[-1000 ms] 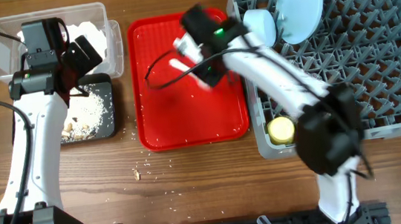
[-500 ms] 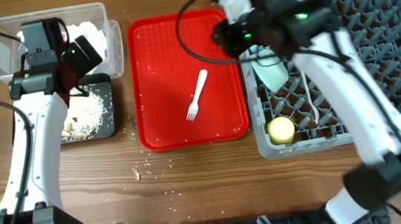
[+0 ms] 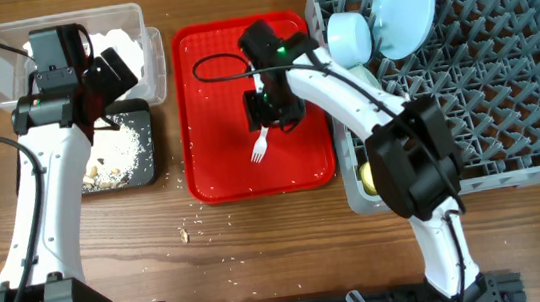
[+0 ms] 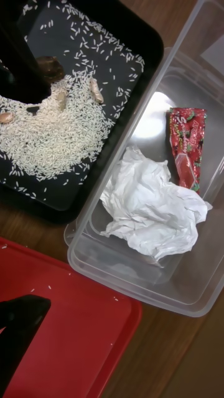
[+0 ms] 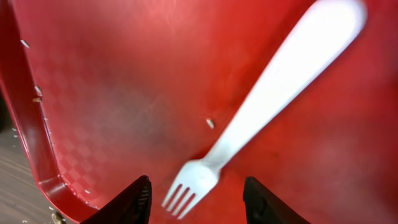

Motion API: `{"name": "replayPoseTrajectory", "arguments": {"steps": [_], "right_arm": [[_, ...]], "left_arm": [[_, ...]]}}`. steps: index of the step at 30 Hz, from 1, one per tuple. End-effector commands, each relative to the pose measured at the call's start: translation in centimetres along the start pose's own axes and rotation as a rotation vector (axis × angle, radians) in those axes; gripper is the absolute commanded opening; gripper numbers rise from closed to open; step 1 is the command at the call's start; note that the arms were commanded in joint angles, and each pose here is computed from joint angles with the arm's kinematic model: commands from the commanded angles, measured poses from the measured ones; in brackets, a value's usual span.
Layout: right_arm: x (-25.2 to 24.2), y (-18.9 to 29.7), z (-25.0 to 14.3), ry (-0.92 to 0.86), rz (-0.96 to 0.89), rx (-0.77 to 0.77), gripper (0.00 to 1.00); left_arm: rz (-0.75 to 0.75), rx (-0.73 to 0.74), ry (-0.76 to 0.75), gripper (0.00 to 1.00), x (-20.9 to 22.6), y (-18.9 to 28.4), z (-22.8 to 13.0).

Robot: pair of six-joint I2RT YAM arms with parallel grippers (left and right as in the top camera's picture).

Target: Sort waste into correct bins and load items into the dishwasher rack

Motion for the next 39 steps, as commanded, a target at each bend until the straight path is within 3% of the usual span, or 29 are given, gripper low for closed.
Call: {"name": "replayPoseTrajectory", "arguments": {"steps": [1,15,22,35,38,39], "right_arm": [[0.0,-1.5,-0.5,-0.093,-0.023,0.053,0.5],[-0.8,-3.5,-0.7,-0.141,-0.056,0.092,0.45],[-3.4,-5.1,-0.5,-0.212,0.044,0.143,0.4],[-3.9,-5.2,0.7,-0.185,0.05,0.07,0.33],[-3.9,-5.2,0.8,-0.181,0.05,0.061,0.25],[-3.9,-5.2,0.8,-0.181,0.049,0.06,0.16]], "left_arm": [[0.002,-0.025,0.014,1.0,0.0,0.4,0.5],[0.002,-0.025,0.014,1.0,0.0,0.4,0.5],[0.003,-0.025,0.014,1.0,0.0,0.4,0.5],[0.002,-0.025,0.014,1.0,0.0,0.4,0.5],[0.002,-0.025,0.014,1.0,0.0,0.4,0.5],[0.002,-0.025,0.014,1.0,0.0,0.4,0.5]]}}
Point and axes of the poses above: each gripper's point midway between its finger pads, its own y axis back along the fingers, its own x axis along the line the jaws close on, z = x × y, the point moved 10 cm from there along y, back along the fingers, and after that the axes turned 15 degrees about y, right-handed, at the moved point
